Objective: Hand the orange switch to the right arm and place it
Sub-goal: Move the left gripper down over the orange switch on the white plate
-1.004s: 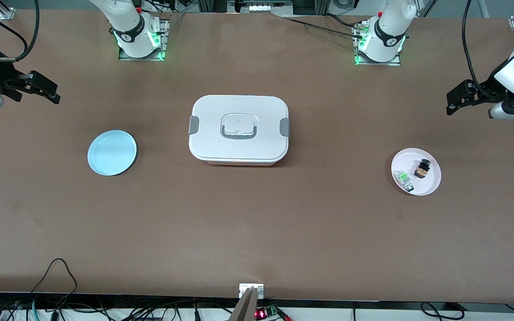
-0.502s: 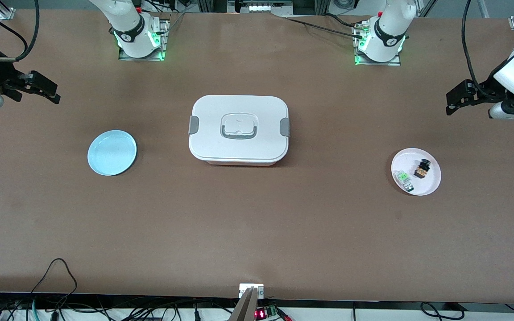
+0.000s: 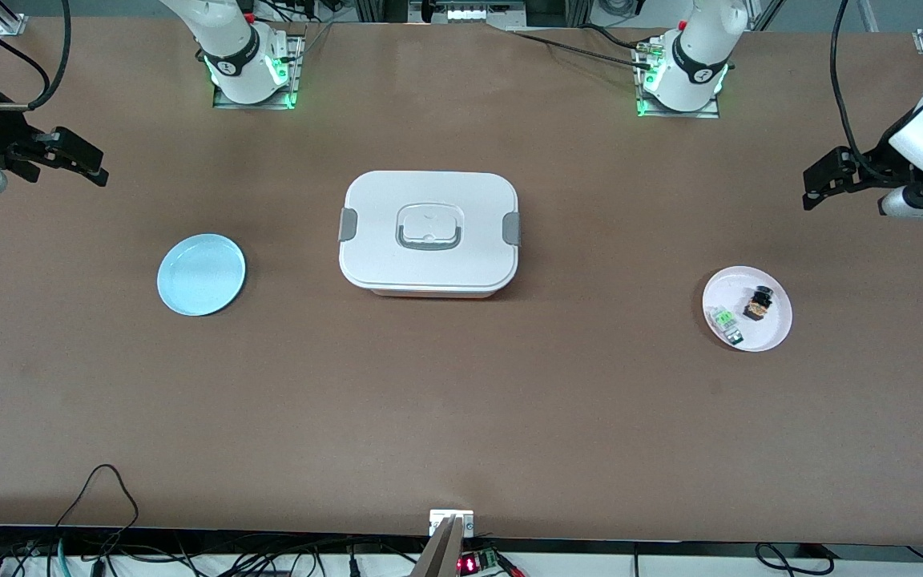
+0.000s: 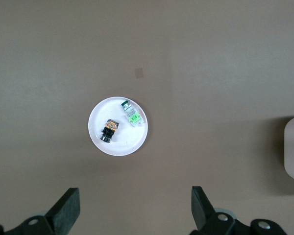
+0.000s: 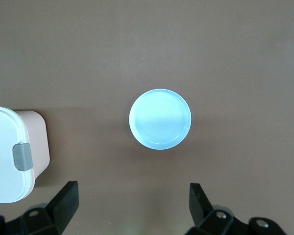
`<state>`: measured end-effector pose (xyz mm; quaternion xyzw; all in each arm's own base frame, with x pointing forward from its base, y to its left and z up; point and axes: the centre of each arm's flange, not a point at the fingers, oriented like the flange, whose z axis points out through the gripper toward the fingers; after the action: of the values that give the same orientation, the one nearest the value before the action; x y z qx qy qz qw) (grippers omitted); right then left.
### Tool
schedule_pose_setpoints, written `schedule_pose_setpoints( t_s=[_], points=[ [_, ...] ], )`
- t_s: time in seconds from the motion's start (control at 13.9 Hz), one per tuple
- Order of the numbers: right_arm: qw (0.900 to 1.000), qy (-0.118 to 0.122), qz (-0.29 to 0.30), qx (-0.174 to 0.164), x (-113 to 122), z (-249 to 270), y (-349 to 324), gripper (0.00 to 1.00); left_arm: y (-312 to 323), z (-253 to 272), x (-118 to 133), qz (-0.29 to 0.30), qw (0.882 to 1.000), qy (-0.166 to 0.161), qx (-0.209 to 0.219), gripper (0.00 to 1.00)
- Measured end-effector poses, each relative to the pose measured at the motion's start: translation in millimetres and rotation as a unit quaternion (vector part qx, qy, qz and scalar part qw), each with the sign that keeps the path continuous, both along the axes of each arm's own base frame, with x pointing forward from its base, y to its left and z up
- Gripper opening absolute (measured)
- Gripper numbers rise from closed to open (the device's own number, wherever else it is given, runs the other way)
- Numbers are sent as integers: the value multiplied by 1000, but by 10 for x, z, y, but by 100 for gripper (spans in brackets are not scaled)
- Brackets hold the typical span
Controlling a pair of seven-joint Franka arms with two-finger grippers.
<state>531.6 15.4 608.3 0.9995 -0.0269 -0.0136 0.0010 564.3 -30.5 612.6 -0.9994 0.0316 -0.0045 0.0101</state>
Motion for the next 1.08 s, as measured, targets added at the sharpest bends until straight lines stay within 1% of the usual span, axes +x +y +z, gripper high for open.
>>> schedule_pose_setpoints(
  t_s=[0.29,0.72,0.86,1.0,1.08],
  points=[
    [1000,1,0,0,-3,-1,-1,100,116,-448,200,9,1000,23,-2,100],
    [1000,0,0,-2,-5,4,-4,100,128,-1089,213,6,997,76,-2,100],
    [1000,0,-2,-3,-4,4,-27,100,154,-1287,234,-31,996,85,-5,100],
    [1000,0,-3,-3,-4,4,-39,100,286,-1533,266,-97,992,80,-12,100],
    [1000,0,-3,-3,-5,5,-39,100,382,-1681,270,-139,987,77,-16,100]
  ],
)
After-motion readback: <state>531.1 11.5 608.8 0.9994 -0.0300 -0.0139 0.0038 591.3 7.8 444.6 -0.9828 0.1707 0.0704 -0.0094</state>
